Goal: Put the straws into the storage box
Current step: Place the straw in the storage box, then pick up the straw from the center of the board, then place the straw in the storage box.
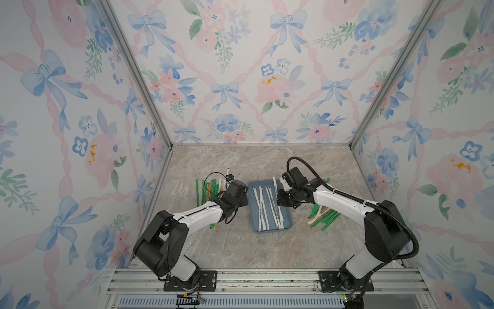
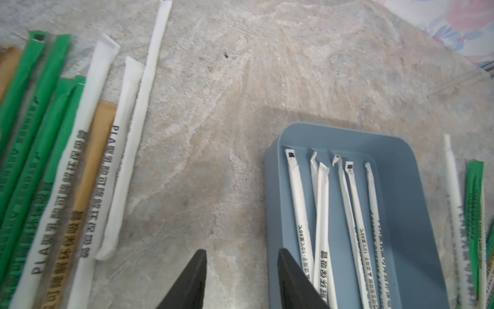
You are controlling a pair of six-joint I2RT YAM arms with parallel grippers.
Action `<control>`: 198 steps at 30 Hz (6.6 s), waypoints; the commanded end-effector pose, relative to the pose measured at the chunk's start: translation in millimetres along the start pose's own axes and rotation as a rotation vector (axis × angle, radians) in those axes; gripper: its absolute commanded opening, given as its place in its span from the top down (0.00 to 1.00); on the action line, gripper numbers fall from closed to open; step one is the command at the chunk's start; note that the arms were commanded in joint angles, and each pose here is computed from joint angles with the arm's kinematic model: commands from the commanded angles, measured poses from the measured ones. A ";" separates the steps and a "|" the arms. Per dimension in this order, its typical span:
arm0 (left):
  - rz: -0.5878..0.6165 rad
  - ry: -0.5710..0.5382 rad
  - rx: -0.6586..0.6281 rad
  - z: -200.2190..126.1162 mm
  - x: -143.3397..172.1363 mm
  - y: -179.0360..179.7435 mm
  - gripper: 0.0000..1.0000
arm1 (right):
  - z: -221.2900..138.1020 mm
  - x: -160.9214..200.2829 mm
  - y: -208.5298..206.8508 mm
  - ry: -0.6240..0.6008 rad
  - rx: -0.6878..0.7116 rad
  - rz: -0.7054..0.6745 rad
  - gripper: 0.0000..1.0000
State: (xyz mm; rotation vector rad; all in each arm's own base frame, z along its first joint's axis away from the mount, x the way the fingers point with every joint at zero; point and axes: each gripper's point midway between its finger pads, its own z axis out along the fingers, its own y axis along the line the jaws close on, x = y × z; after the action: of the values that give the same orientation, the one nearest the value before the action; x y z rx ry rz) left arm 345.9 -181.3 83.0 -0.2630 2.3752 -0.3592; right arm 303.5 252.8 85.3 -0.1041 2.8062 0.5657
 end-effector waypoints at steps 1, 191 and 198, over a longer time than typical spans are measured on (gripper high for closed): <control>0.023 -0.013 -0.030 -2.5 -5.9 15.8 0.54 | 19.6 12.0 -1.2 0.053 0.021 0.022 0.96; 0.082 0.072 0.125 -24.3 64.0 -63.1 0.41 | -4.0 0.6 -10.2 -0.027 0.121 -0.012 0.63; 0.064 0.028 0.095 -25.6 42.7 -42.3 0.41 | -49.4 -23.1 -56.2 -0.128 0.218 0.031 0.60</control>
State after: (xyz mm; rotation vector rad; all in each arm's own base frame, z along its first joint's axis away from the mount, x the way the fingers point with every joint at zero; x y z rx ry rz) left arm 298.4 -243.4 82.4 -0.1427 2.4049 -0.4873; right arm 310.7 215.2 94.8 -0.0245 2.7730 0.3594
